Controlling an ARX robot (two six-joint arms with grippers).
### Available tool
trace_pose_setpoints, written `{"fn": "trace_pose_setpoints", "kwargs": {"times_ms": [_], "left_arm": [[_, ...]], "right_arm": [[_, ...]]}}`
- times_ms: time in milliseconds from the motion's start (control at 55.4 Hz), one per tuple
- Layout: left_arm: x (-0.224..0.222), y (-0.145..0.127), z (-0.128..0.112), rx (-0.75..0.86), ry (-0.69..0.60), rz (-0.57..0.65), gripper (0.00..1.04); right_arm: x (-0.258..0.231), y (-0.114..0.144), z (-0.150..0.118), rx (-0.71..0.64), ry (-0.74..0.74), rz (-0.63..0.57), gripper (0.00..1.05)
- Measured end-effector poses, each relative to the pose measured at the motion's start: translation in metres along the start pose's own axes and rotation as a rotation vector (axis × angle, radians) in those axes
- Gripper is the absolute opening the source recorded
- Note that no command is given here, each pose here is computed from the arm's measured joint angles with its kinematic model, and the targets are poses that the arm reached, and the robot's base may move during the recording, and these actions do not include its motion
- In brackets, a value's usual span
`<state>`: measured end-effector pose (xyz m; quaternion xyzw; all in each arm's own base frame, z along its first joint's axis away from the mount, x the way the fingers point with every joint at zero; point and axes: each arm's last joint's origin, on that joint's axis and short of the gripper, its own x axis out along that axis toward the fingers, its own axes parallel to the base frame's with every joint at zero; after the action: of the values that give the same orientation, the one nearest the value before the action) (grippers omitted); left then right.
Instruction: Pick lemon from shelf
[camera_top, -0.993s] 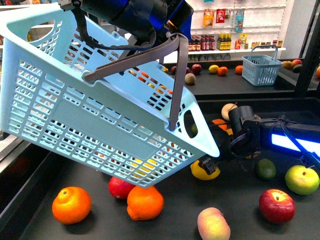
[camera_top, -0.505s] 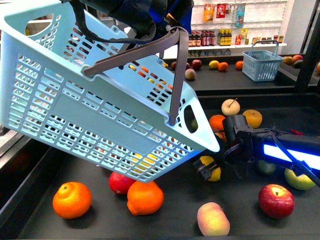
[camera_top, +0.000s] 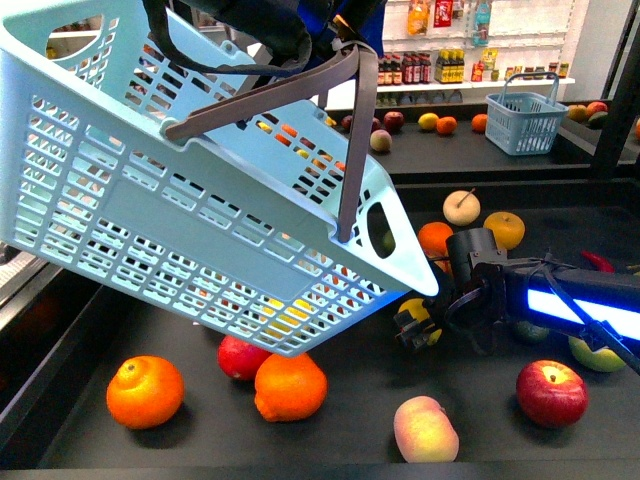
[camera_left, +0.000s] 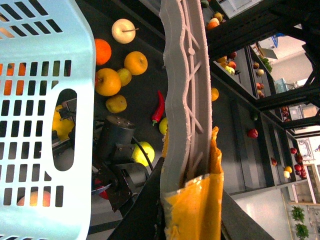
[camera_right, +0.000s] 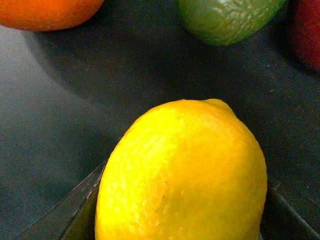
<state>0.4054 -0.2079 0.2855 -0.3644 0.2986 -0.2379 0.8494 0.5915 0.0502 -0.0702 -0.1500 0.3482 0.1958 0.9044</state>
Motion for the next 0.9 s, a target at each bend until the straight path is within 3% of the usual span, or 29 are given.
{"fn": "trace_pose_setpoints", "kwargs": {"times_ms": [162,379,523,596,668,903], "left_arm": [[0.000,0.000,0.000,0.000,0.000,0.000,0.12],[0.000,0.000,0.000,0.000,0.000,0.000,0.12],[0.000,0.000,0.000,0.000,-0.002,0.002,0.12],[0.000,0.000,0.000,0.000,0.000,0.000,0.12],[0.000,0.000,0.000,0.000,0.000,0.000,0.12],[0.000,0.000,0.000,0.000,0.000,0.000,0.12]], "right_arm": [[-0.005,-0.010,0.005,0.037,-0.020,-0.026,0.72],[-0.047,-0.053,0.039,0.162,-0.176,-0.122,0.72],[-0.183,-0.083,0.107,0.277,-0.421,-0.170,0.72],[-0.239,-0.072,0.136,0.311,-0.519,-0.119,0.72],[-0.259,-0.054,0.148,0.331,-0.543,-0.056,0.72],[-0.268,0.009,0.155,0.387,-0.507,0.151,0.72]]}}
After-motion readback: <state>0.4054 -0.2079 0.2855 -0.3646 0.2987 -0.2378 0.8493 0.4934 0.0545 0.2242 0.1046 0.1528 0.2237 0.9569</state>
